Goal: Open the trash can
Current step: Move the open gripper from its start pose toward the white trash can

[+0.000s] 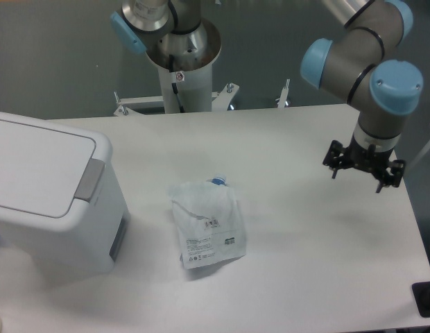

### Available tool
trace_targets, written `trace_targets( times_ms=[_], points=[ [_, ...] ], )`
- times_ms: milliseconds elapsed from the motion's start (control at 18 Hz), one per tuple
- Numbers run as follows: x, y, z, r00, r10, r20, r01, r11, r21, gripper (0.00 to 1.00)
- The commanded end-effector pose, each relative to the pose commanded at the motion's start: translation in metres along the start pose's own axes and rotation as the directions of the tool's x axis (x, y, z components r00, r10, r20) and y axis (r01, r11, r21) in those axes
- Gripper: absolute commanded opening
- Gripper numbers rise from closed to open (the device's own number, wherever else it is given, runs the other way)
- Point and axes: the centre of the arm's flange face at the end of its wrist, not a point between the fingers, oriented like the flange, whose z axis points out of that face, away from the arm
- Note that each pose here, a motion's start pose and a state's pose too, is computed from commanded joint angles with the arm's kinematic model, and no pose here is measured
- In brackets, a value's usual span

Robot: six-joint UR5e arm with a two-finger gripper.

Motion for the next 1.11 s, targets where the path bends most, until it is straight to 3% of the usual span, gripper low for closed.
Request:
trace_targets(
  times_ms=[333,556,722,833,1111],
  points=[
    [0.006,-0.002,0.001,1.000,-0.008,-0.005,0.008,1.000,0.005,1.00],
    [0.031,-0.041,-0.011,0.991,-0.137,0.011,0.136,0.990,0.029,1.00],
    [0.048,-0.049,-0.033,0.987,-0.158,-0.007,0.158,0.986,0.053,1.00],
    [0.064,-0.061,-0.056,0.983,-0.181,-0.041,0.182,0.982,0.050,1.00],
    [0.104,-0.101,-0.099,0.953,-0.145,-0.266,0.188,0.972,0.143,1.00]
  ],
)
